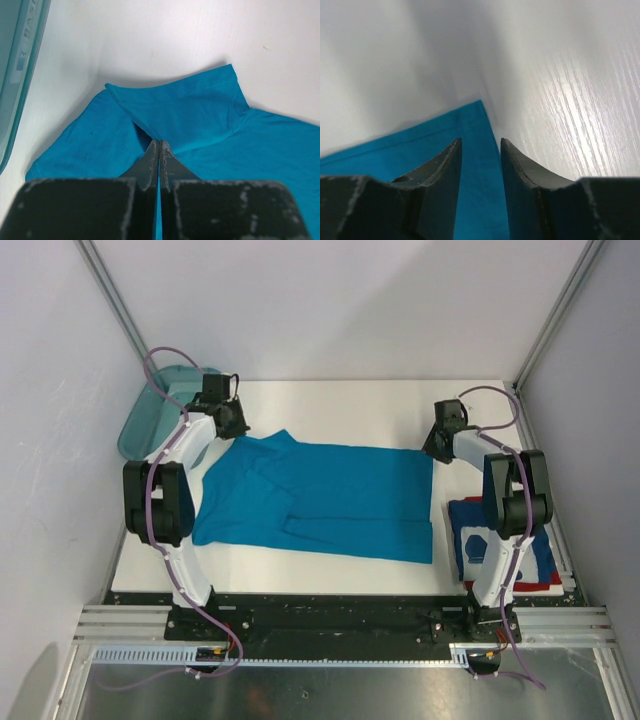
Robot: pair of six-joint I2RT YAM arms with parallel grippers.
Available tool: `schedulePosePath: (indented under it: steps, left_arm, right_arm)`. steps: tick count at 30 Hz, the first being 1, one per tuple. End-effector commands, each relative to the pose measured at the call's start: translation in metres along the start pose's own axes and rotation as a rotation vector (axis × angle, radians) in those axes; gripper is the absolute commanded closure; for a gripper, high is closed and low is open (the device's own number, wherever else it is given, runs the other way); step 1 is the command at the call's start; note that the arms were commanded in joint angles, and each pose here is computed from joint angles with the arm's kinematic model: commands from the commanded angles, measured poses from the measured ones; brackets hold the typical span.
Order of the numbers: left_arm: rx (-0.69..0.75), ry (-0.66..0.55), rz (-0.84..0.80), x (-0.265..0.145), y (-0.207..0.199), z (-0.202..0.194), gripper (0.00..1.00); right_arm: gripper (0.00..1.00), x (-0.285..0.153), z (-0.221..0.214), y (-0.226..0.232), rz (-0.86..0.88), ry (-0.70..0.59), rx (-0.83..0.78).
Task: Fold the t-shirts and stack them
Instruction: Grap the side of the flattened tshirt furthest away from the robot with both arms
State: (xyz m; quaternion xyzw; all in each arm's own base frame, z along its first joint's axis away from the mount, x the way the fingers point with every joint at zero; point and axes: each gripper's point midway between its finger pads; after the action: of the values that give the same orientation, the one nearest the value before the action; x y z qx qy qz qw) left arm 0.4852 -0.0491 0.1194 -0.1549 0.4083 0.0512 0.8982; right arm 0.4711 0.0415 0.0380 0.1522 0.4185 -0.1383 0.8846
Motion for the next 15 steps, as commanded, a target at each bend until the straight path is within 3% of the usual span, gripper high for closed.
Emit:
schedulePosePath:
  steps: [1,15]
  left_arm:
    - [-0.016,-0.072,-0.036,-0.013,-0.008,0.024,1.0]
    - [-0.01,-0.072,-0.035,-0.01,-0.008,0.026,1.0]
  right_arm:
    - [0.59,0.005,0.033,0.012,0.012,-0.094,0.011]
    - [0.6,0.031,0.017,0.016,-0.139,-0.001,-0.09]
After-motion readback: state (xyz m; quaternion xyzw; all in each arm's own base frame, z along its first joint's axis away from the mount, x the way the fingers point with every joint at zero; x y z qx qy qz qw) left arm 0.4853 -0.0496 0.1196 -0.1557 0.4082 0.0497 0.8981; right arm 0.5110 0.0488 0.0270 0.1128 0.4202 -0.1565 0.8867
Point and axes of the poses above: each gripper's point midway between its finger pads, its own x axis out along the fingers, its own y axis along the line the jaws close on, z = x × y, and after that the axes turned 3 degrees about -x, right-handed
